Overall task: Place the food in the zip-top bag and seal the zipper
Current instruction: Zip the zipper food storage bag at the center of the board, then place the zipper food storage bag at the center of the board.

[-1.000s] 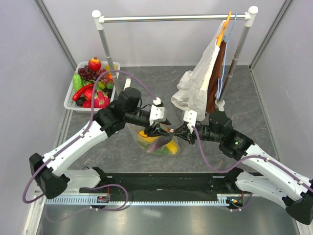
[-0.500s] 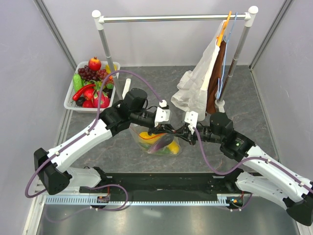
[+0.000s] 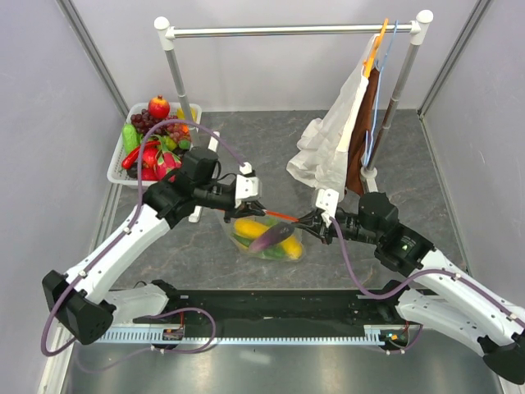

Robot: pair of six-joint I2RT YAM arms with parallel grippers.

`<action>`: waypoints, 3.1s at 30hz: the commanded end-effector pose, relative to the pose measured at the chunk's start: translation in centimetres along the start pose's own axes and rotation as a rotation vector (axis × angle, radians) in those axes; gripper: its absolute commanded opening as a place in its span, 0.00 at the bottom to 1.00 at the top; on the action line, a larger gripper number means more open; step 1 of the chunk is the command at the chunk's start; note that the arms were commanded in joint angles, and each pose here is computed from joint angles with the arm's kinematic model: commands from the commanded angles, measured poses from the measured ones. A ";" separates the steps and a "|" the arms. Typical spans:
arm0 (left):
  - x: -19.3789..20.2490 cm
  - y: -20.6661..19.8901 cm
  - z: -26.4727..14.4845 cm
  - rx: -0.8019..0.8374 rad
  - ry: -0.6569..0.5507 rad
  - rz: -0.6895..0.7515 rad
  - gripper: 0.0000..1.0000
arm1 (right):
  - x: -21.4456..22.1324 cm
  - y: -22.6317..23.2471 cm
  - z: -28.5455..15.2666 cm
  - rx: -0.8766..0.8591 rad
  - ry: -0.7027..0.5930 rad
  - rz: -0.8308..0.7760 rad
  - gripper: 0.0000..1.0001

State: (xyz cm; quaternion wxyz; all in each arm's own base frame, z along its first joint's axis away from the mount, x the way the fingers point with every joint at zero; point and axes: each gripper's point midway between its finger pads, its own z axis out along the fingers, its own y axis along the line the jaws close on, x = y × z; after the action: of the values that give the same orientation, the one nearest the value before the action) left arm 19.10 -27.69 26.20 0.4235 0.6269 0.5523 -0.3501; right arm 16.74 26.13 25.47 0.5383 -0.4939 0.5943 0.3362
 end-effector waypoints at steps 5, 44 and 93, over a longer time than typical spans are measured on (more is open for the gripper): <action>5.9 1.6 -6.0 -0.152 0.181 0.043 0.02 | -0.2 -0.2 -1.4 0.047 -0.019 -0.037 0.00; 1.9 -1.0 -3.3 -0.008 0.153 0.056 0.69 | -0.3 -0.1 -2.1 0.041 0.004 -0.091 0.00; 11.7 -4.5 6.4 0.095 0.406 -0.337 0.02 | -2.2 1.4 -4.4 0.037 0.001 0.042 0.98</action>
State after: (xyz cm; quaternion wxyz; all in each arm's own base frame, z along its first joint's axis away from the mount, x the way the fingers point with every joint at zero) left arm 21.00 -27.72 13.19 0.2401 0.6330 0.6932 -0.2473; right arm 14.39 22.87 26.53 0.5334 -0.4794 0.6176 0.3229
